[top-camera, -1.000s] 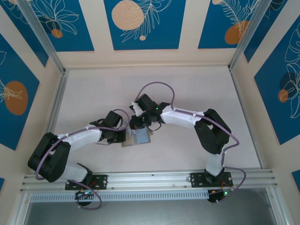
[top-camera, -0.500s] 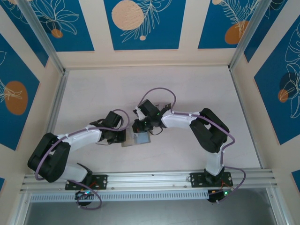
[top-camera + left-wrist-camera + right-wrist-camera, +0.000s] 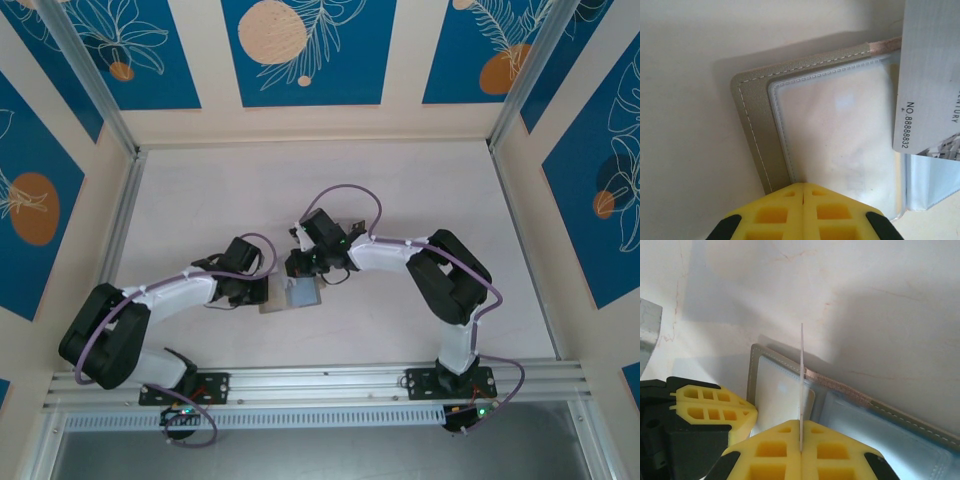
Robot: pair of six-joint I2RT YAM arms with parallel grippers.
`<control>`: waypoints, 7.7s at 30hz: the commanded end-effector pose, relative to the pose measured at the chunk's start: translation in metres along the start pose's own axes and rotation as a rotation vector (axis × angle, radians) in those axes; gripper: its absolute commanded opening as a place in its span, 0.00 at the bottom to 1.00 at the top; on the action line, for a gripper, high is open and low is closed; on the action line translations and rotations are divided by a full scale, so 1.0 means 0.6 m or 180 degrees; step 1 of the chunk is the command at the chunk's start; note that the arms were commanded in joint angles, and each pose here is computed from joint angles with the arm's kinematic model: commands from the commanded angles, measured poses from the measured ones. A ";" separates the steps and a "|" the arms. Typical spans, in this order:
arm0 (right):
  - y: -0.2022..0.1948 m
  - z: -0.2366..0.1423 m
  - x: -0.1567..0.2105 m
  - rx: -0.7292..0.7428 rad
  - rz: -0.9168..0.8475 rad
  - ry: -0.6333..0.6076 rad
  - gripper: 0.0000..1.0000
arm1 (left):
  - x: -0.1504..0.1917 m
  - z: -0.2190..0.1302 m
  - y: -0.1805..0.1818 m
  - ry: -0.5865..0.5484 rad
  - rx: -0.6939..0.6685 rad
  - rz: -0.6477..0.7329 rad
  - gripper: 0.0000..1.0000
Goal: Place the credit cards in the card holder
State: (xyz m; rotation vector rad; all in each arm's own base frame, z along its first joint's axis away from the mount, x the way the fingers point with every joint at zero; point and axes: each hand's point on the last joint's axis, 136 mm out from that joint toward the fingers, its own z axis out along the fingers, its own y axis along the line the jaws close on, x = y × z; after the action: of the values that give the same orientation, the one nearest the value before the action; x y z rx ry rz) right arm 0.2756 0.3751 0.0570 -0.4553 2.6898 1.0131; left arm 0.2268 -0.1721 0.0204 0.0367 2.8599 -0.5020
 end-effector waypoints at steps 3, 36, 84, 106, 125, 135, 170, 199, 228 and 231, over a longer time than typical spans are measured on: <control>0.000 -0.008 -0.003 0.0048 -0.0013 -0.0056 0.00 | 0.031 0.012 0.037 0.0190 -0.0307 -0.0080 0.05; -0.031 0.015 0.071 -0.0119 0.0347 0.0150 0.00 | 0.030 0.016 0.036 0.0218 -0.0328 -0.0096 0.05; -0.035 0.037 0.079 -0.0793 0.0975 0.0271 0.00 | 0.033 0.018 0.038 0.0253 -0.0355 -0.0112 0.05; -0.026 0.044 0.104 -0.0869 0.1035 0.0457 0.00 | 0.031 0.022 0.038 0.0253 -0.0357 -0.0123 0.05; -0.050 0.044 0.146 -0.0645 0.1074 0.0597 0.00 | 0.032 0.025 0.039 0.0261 -0.0362 -0.0130 0.05; -0.018 0.069 0.122 -0.0662 0.0856 0.0631 0.00 | 0.031 0.021 0.036 0.0240 -0.0344 -0.0123 0.05; -0.014 -0.017 0.091 0.0302 0.0231 0.0723 0.00 | 0.038 0.024 0.041 0.0225 -0.0329 -0.0166 0.04; 0.038 0.027 0.065 0.0039 0.0174 0.0761 0.00 | 0.041 0.021 0.040 0.0201 -0.0290 -0.0173 0.05; 0.007 0.044 0.073 0.0479 0.0130 0.0910 0.00 | 0.049 0.025 0.044 0.0231 -0.0287 -0.0183 0.05; 0.020 0.050 0.066 0.0357 0.0133 0.0896 0.00 | 0.048 0.024 0.042 0.0221 -0.0267 -0.0183 0.05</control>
State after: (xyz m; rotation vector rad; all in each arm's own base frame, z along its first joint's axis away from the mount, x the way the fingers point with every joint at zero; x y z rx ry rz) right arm 0.2378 0.3765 0.0243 -0.5207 3.0265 0.7572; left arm 0.2316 -0.1729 0.0195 -0.0232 2.8319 -0.5114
